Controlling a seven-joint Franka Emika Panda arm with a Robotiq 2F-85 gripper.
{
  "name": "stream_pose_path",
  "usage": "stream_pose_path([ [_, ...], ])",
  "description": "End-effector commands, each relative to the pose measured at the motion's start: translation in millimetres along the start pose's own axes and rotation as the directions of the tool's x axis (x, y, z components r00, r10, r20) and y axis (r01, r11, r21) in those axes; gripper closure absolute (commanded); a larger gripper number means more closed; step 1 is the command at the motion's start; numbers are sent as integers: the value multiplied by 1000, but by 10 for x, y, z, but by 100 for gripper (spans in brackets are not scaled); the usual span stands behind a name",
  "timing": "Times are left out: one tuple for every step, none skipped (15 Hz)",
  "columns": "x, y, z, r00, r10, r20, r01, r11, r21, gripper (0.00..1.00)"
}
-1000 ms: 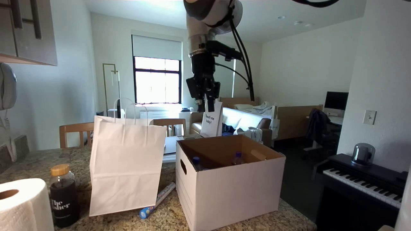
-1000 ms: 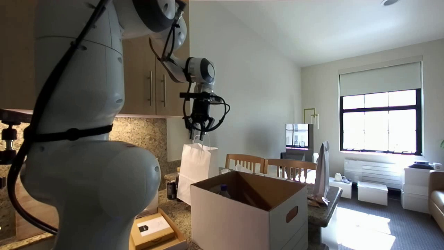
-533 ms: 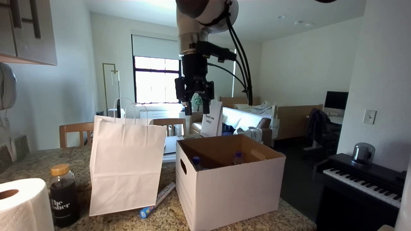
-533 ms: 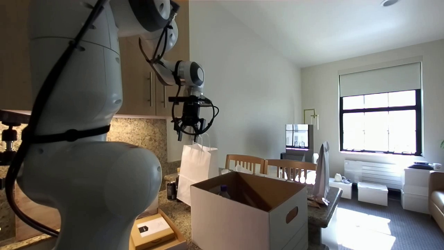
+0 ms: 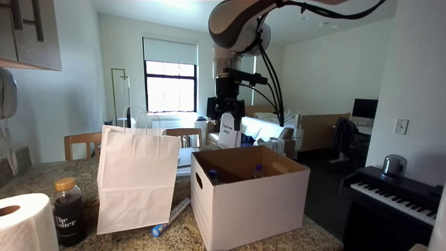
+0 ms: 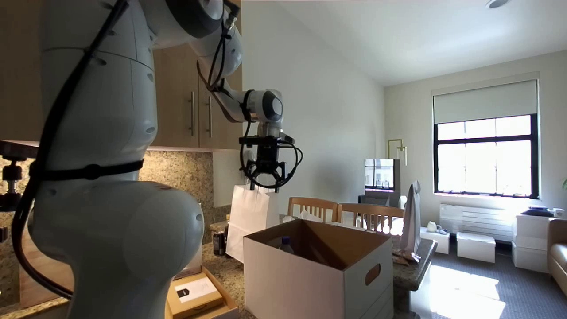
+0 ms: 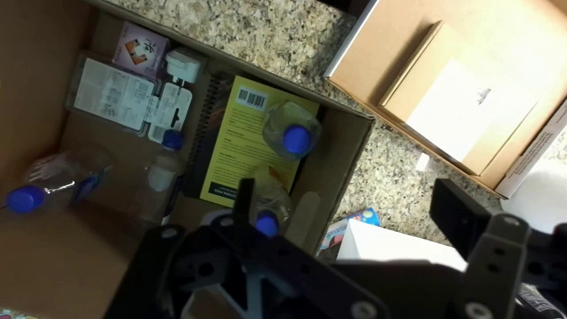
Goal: Remove the bottles from the box and put them on the table
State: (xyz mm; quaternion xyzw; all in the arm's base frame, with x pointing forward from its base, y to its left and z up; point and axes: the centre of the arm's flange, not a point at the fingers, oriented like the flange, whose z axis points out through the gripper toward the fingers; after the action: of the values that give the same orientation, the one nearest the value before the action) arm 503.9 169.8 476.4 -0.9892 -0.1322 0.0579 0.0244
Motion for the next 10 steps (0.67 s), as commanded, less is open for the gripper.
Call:
stream_pose_path([
  [65,593,97,997,-40,-68,39,999,-25,0],
  [120,728,142,997,-55,-62,51,997,-64,0],
  [193,866,190,995,-86,-49,80,990,-113,0],
  [272,1005,240,995,-94,-39,86,981,-175,0],
  [369,1129,290,994,-89,-61,72,967,-245,0],
  [459,1224,346,992,-118,-54,97,949,-299,0],
  [568,1309,407,987,-154,-45,129,928,-351,0],
  [668,1385,463,983,-179,-33,152,908,-391,0],
  [757,1454,542,978,-206,-4,186,892,-412,0],
  [849,1546,649,976,-217,30,209,878,-430,0],
])
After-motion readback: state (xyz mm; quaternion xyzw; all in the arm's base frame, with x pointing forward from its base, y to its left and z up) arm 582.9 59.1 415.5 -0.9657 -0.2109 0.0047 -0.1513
